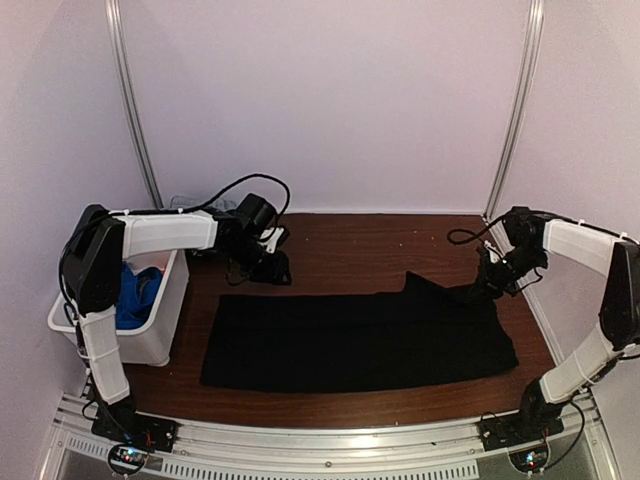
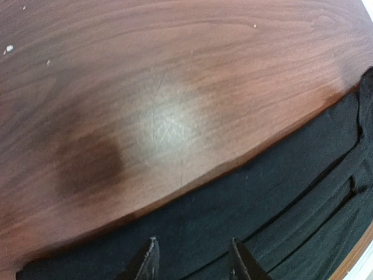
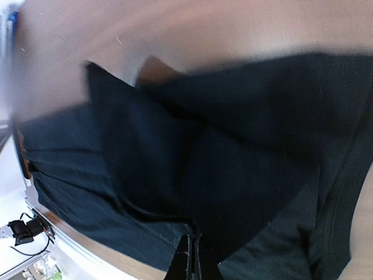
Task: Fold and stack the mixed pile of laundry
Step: Adjust the 1/3-folded T-shirt at the center of the board.
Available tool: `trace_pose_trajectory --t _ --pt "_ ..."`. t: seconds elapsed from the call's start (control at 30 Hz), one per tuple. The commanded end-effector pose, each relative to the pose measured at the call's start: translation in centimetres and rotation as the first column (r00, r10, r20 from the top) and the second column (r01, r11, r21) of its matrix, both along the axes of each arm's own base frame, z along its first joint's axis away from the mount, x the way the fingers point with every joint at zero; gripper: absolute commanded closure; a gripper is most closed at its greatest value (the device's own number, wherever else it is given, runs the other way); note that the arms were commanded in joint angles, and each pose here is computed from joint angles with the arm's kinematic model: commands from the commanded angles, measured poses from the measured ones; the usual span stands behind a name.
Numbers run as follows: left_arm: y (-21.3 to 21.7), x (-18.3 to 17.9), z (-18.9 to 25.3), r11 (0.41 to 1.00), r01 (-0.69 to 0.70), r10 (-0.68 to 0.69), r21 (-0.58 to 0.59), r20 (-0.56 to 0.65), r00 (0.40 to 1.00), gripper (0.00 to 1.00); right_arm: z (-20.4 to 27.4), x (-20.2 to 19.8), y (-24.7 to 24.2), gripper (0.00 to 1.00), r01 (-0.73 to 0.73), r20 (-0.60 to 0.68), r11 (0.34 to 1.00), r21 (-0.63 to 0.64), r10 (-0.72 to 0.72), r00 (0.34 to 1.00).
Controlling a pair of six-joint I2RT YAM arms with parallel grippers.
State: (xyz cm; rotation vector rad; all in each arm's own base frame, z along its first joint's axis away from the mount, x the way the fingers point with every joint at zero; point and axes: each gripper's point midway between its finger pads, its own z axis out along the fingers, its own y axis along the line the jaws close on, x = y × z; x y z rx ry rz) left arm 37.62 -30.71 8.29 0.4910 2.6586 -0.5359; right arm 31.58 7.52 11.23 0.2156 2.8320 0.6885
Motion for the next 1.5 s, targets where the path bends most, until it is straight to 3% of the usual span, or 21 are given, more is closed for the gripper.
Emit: trace_pose_trajectory --t 0.0,0.3,0.43,0.7,0.8,0.9,1.07,1.27,1.33,1.47 --pt "1.2 -0.9 1.0 1.000 -0.012 0.012 0.006 0.024 1.000 0.58 -0.4 -4.8 0.1 1.00 0.028 -0.074 1.000 0.013 -0.027 0.997" --pt "2.3 -2.1 0.7 0.999 -0.027 0.027 0.017 0.018 0.999 0.58 -2.2 -12.0 0.2 1.00 0.145 -0.190 0.989 0.030 -0.136 0.972" --pt "2.4 -2.4 0.5 1.000 -0.022 0.022 0.022 0.007 1.000 0.58 -2.1 -13.9 -0.5 1.00 0.202 -0.221 0.979 -0.008 -0.199 0.955" --pt "1.2 -3.1 0.4 0.999 0.040 -0.040 0.013 0.011 0.999 0.58 -1.8 -15.8 0.4 1.00 0.229 -0.303 0.973 0.036 -0.208 0.930" --pt "-1.9 -4.0 2.2 0.987 0.158 -0.156 -0.008 0.080 0.984 0.58 -1.2 -15.3 0.9 1.00 0.234 -0.272 0.969 0.080 -0.204 0.940" --pt "-7.0 -5.6 4.6 0.950 0.294 -0.271 -0.104 0.190 0.944 0.57 -0.9 -14.1 1.1 1.00 0.246 -0.259 0.964 0.102 -0.213 0.942" --pt "-16.2 -11.0 7.4 0.801 0.586 -0.488 -0.123 0.431 0.759 0.56 -0.8 -11.5 1.4 1.00 0.295 -0.241 0.945 0.145 -0.255 0.936" --pt "-23.2 -13.0 8.2 0.652 0.753 -0.576 -0.083 0.591 0.565 0.59 -0.2 -10.0 1.0 1.00 0.327 -0.214 0.933 0.152 -0.292 0.932" --pt "-24.8 -12.9 7.9 0.632 0.766 -0.583 -0.112 0.582 0.566 0.62 0.4 -9.4 0.5 1.00 0.346 -0.195 0.927 0.145 -0.316 0.929" --pt "-26.3 -12.9 6.3 0.669 0.705 -0.544 -0.237 0.491 0.681 0.66 1.0 -7.7 -0.5 1.00 0.388 -0.152 0.909 0.153 -0.366 0.918"
